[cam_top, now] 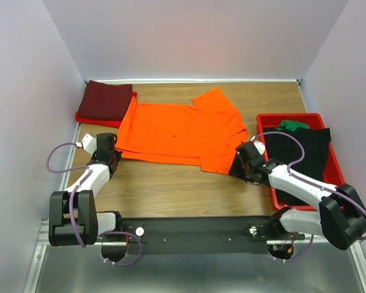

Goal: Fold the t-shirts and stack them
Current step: Flatten the tshirt out, then fold the tshirt

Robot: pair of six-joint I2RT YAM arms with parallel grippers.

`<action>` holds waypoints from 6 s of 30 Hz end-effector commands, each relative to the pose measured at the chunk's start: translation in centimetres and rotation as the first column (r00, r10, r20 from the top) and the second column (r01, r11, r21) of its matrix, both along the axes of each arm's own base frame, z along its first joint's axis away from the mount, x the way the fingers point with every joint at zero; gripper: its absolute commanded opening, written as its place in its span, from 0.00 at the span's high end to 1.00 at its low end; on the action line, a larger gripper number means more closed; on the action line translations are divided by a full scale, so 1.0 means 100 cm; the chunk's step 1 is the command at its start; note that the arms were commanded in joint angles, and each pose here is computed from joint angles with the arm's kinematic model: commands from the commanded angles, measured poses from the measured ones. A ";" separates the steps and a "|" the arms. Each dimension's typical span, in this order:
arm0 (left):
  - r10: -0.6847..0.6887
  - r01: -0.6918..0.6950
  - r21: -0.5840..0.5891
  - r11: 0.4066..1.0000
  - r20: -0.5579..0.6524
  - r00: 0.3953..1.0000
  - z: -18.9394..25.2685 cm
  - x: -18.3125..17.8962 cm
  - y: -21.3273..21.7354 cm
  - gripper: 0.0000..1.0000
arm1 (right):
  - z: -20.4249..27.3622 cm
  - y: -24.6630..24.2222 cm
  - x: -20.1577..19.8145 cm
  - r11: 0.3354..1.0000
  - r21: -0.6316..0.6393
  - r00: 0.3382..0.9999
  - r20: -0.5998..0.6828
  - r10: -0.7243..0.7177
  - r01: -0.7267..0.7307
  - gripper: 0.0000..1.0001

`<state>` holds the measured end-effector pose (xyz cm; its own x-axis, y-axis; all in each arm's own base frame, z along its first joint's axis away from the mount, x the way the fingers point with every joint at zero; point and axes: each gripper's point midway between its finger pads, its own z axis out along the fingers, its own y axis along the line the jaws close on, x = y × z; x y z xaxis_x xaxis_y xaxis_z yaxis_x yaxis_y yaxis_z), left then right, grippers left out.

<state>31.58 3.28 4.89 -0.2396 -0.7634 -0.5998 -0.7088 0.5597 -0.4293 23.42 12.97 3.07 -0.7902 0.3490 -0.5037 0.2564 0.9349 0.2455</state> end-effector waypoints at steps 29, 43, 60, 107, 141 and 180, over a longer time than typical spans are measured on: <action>-0.036 0.038 0.037 0.999 -0.048 0.998 -0.007 -0.001 0.003 1.00 | -0.004 -0.014 0.008 0.994 -0.038 0.994 -0.001 -0.105 0.105 0.45; -0.039 0.040 0.050 0.998 -0.020 0.999 0.017 0.002 0.005 0.69 | -0.004 -0.002 0.014 0.997 0.005 0.997 0.000 -0.082 0.082 0.52; -0.006 0.008 0.055 0.998 -0.049 0.999 0.011 0.028 0.010 0.67 | 0.018 0.011 0.034 0.998 0.029 0.997 0.050 -0.054 0.053 0.91; -0.049 0.048 -0.014 0.999 -0.047 0.998 0.004 0.095 -0.001 1.00 | 0.082 -0.005 0.153 0.993 0.065 0.979 0.171 -0.109 0.099 0.95; -0.072 0.072 -0.009 0.997 0.002 0.997 0.027 0.104 -0.003 1.00 | 0.070 -0.031 0.166 0.984 0.096 0.976 0.146 -0.161 0.148 0.95; -0.225 0.226 0.011 0.974 0.145 0.963 0.046 0.063 -0.035 0.49 | 0.007 0.061 0.103 0.976 -0.106 0.978 0.059 0.198 -0.191 0.76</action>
<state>37.64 -0.24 8.92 -0.3232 -0.7188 -0.6155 -0.5178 0.6787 -0.5208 33.08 19.16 4.75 -0.8062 0.1545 -0.5711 0.0345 0.9759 0.2154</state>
